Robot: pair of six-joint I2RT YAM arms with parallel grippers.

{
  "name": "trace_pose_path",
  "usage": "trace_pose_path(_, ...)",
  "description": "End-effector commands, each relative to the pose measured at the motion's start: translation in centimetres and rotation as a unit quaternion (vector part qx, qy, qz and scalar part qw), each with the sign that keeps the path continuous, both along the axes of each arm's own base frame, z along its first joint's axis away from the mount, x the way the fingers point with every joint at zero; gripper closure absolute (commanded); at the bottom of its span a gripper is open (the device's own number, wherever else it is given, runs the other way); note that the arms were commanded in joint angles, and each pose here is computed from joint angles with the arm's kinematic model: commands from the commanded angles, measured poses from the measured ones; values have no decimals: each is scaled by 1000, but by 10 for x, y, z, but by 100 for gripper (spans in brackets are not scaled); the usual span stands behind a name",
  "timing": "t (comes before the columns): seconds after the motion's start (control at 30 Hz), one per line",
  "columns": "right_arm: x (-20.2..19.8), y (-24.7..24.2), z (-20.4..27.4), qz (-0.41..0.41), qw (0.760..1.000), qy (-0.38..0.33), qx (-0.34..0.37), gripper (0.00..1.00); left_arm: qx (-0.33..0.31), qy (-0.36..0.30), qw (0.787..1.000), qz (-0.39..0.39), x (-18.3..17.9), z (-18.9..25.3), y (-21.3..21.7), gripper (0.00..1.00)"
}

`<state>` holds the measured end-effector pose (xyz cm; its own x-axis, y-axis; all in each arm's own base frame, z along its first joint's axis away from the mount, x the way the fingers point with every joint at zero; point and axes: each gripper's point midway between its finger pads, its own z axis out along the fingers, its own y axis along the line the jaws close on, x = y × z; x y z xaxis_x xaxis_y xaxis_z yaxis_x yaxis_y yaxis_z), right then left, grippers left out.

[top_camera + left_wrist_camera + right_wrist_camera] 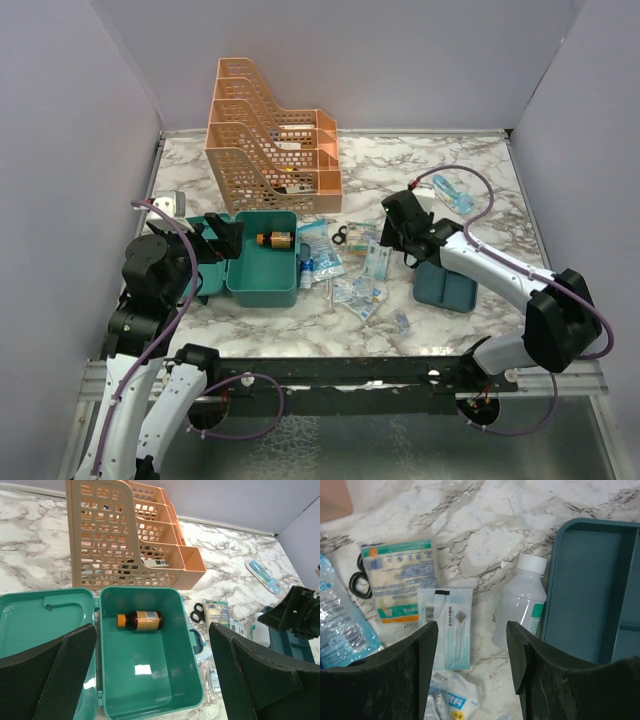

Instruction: Organize the medicine kit

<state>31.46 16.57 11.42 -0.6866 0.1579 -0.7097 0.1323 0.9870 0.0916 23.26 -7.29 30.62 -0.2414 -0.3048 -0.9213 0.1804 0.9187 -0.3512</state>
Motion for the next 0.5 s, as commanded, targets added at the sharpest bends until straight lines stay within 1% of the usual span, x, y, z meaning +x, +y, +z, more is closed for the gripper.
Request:
trace_pose_path(0.0, 3, -17, -17, -76, 997, 21, 20, 43, -17, -16, 999, -29, -2, 8, -11, 1)
trace_pose_path(0.07, 3, -27, -24, -100, 995, 24, 11, 45, -20, -15, 999, -31, -2, 7, -13, 1)
trace_pose_path(0.23, 3, -39, -40, -120, 992, 36, 1, 47, -19, -13, 999, -42, -3, 6, -16, 1)
trace_pose_path(0.47, -1, -51, -57, -144, 988, 59, -25, 46, -20, -10, 999, -37, -2, 4, -15, 1)
